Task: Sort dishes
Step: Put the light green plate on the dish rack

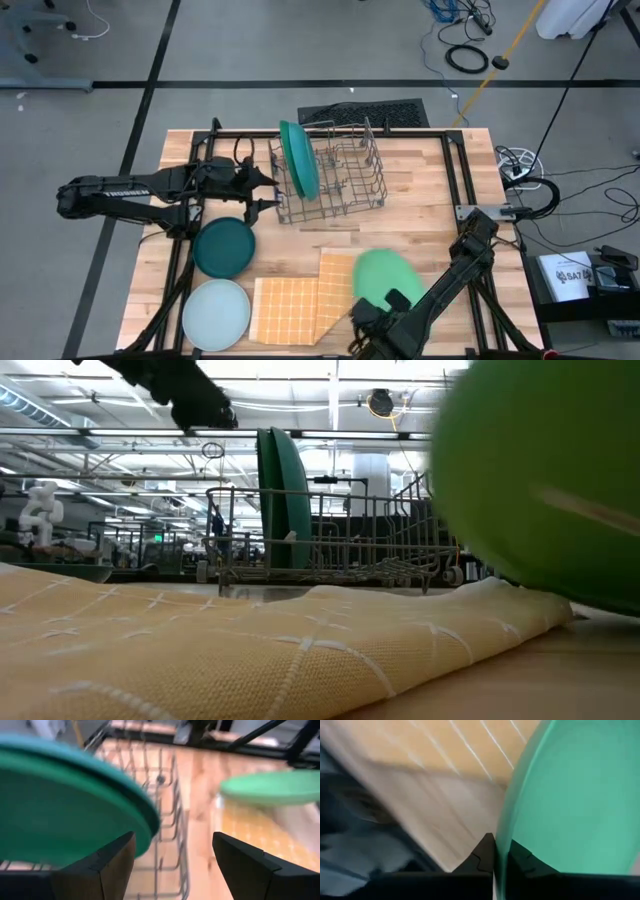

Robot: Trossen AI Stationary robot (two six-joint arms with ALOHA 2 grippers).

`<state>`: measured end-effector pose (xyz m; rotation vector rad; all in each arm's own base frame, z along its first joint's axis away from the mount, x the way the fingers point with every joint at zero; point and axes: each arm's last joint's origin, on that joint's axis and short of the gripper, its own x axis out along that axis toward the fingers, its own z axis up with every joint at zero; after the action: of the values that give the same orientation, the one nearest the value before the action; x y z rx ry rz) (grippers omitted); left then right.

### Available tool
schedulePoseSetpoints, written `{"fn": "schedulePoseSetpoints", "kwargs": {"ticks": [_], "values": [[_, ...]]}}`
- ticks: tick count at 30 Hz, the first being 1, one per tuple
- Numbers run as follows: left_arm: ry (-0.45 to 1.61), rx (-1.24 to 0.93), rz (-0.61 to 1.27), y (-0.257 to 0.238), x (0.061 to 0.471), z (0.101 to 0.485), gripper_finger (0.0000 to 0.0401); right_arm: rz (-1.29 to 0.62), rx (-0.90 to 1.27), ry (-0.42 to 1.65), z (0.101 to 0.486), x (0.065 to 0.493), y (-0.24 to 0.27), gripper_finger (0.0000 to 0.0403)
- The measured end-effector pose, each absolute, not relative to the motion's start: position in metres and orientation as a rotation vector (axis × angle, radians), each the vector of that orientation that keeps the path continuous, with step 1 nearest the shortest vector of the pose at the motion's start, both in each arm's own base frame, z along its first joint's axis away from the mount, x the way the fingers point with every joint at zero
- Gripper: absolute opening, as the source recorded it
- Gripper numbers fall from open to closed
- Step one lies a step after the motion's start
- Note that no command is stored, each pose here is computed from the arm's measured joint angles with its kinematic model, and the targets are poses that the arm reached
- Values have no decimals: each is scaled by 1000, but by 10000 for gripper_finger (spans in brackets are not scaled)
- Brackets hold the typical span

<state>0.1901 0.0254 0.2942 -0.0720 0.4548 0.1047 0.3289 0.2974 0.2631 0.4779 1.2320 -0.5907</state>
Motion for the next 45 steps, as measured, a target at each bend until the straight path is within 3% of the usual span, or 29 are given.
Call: {"fn": "schedulePoseSetpoints", "kwargs": {"ticks": [9, 17, 20, 29, 45], "values": [[225, 92, -89, 18, 177, 321, 274, -150, 292, 850, 361, 323, 277, 1], [-9, 209, -567, 2, 155, 342, 274, 20, 130, 672, 416, 308, 252, 0], [-23, 200, -654, 0, 153, 343, 274, 64, 92, 643, 422, 314, 245, 0], [25, 163, -683, -5, 163, 337, 274, 243, 77, 632, 414, 350, 234, 0], [56, 152, -864, -18, 177, 327, 273, 280, 25, 593, 418, 368, 210, 0]]}}
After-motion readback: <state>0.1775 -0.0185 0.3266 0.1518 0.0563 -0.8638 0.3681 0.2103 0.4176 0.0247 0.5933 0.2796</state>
